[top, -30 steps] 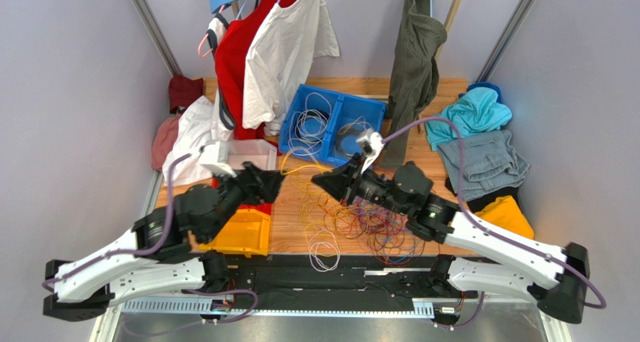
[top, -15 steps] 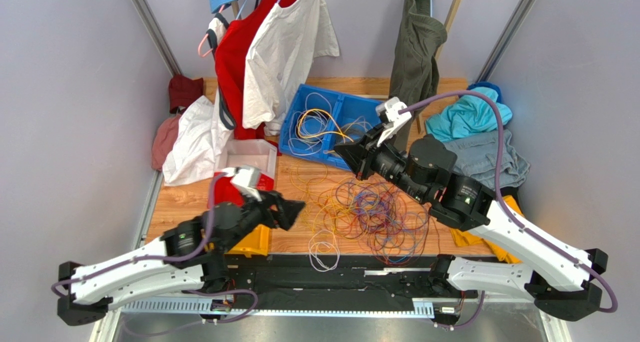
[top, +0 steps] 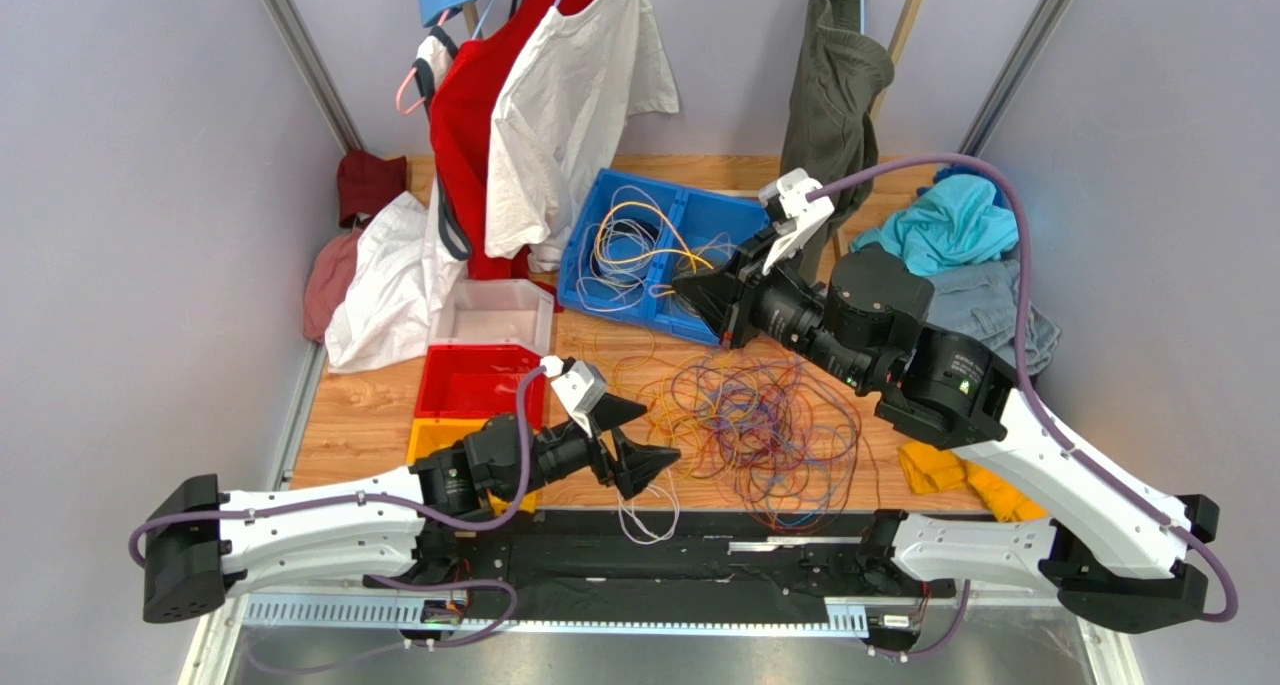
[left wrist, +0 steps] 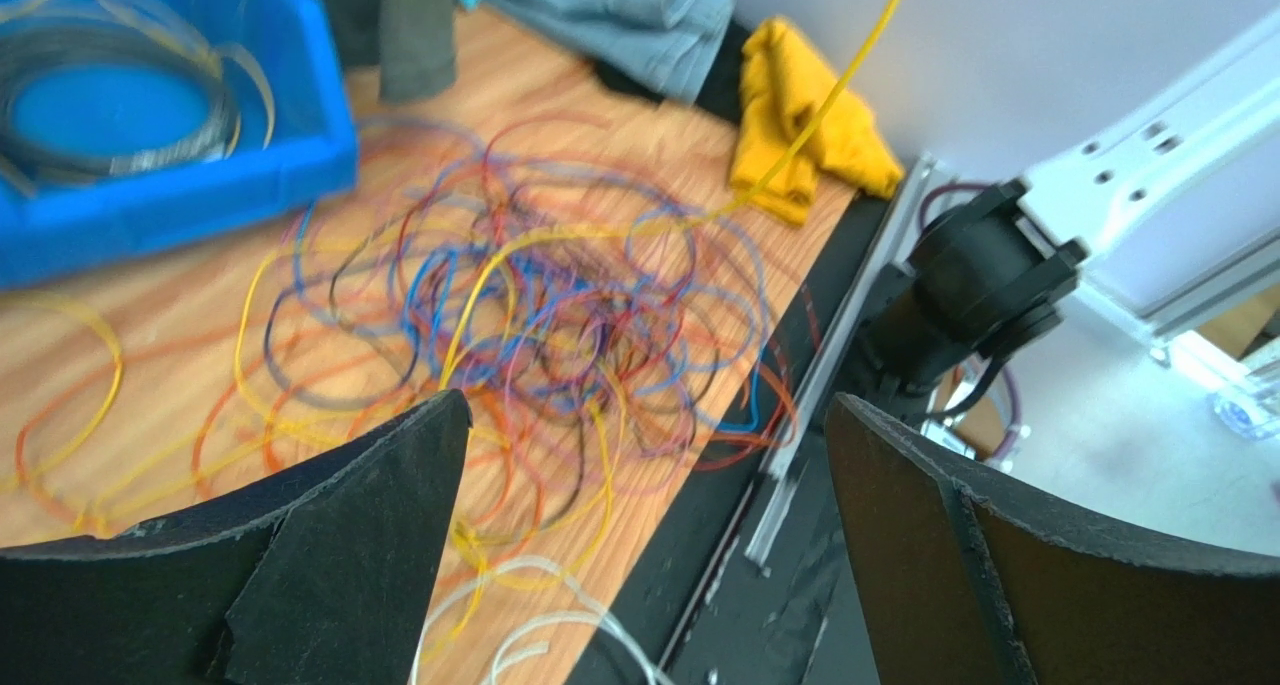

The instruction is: Untangle the cables

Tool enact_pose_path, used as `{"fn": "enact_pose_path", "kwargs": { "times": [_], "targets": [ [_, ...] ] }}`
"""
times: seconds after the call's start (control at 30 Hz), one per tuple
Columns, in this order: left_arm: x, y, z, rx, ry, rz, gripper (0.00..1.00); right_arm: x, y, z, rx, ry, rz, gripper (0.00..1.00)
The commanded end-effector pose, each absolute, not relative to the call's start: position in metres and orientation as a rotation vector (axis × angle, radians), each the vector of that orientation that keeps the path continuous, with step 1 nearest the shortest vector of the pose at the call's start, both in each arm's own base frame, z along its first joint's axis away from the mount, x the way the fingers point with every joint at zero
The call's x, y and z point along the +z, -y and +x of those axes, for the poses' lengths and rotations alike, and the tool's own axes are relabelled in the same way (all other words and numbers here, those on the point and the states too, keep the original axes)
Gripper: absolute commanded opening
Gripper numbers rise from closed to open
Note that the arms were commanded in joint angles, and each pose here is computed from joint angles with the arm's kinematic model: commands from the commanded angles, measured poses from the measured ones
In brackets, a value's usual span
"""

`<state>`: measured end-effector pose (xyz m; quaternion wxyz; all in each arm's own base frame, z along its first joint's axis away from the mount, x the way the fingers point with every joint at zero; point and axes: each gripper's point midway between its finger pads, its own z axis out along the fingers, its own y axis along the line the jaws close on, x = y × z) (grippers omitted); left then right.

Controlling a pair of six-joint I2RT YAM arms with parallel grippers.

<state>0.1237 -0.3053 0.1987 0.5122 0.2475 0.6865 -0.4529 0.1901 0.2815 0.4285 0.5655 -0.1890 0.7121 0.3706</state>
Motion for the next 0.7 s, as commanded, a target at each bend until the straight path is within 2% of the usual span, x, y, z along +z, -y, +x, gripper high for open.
{"fn": "enact_pose_path", "kwargs": {
  "times": [0.0, 0.4, 0.67],
  "targets": [
    [0.241, 0.316, 0.116, -1.179, -1.393, 0.63, 0.97, 0.447, -0.283, 0.185, 0.925, -1.668, -0.431, 0.0],
    [0.189, 0.33, 0.139, -1.028, -1.526, 0.641, 0.97, 0.474, -0.277, 0.171, 0.996, -1.629, -0.439, 0.0],
    [0.16, 0.327, 0.167, -0.87, -1.605, 0.548, 0.89, 0.481, -0.271, 0.165, 1.015, -1.611, -0.444, 0.0]
  ]
}}
